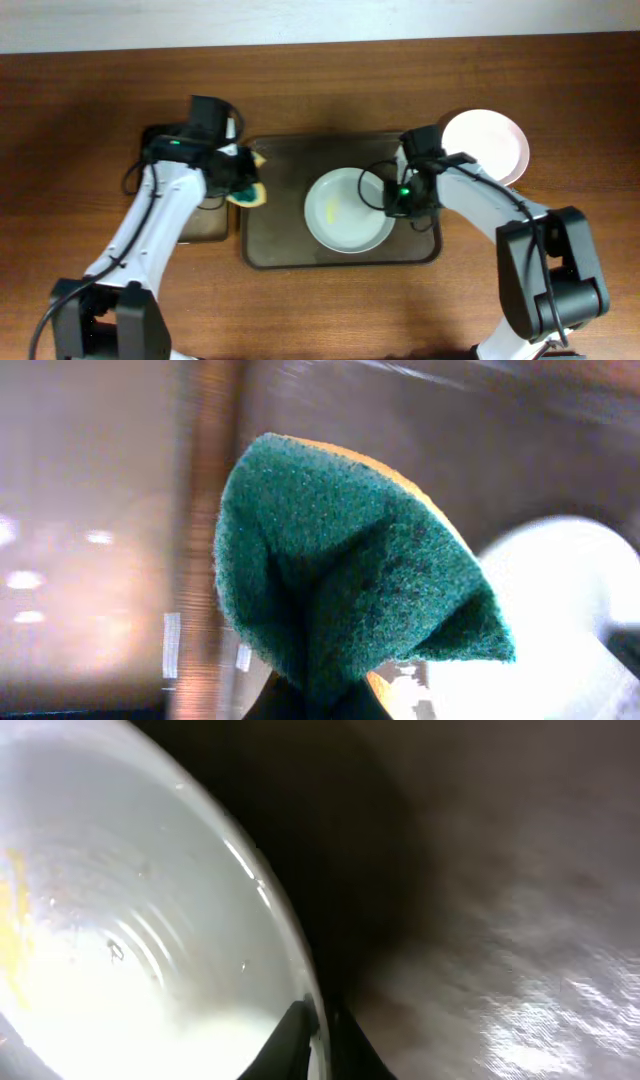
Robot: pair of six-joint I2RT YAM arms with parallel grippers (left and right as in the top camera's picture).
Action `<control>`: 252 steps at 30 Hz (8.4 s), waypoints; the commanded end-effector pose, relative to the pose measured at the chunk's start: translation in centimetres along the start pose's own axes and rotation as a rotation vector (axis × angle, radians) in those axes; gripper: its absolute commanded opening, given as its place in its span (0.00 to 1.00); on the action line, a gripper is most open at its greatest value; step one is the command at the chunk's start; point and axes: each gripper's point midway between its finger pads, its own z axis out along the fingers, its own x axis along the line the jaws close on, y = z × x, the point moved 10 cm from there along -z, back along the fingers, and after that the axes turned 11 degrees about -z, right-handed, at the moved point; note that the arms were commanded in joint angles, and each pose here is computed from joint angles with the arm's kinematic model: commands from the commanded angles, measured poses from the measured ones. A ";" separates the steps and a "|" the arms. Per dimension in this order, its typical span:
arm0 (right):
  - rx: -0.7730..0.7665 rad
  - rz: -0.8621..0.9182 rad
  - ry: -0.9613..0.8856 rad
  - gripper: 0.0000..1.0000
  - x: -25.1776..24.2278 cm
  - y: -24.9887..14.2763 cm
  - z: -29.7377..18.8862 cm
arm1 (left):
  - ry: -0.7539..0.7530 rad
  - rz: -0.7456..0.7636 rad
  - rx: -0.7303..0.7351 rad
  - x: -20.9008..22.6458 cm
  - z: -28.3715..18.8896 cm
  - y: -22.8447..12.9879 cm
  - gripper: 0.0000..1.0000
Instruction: Clean dirty plates on tray and stack at the side
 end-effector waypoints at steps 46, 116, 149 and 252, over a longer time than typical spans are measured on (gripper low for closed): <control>-0.025 0.030 -0.029 0.04 2.8 -0.6 1.7 | 0.557 0.106 -0.292 -5.5 9.1 -5.2 0.00; -0.367 -0.651 -1.139 0.04 15.5 2.9 -17.6 | 0.317 -0.348 -0.114 8.1 -1.0 4.8 0.00; -0.328 -0.680 -0.731 0.04 13.6 5.3 -14.9 | 0.325 -0.348 -0.100 8.5 -0.2 4.2 0.00; -0.786 0.033 -0.277 0.99 4.2 -27.7 -37.0 | 0.133 -0.329 -0.218 6.4 -11.2 2.0 0.99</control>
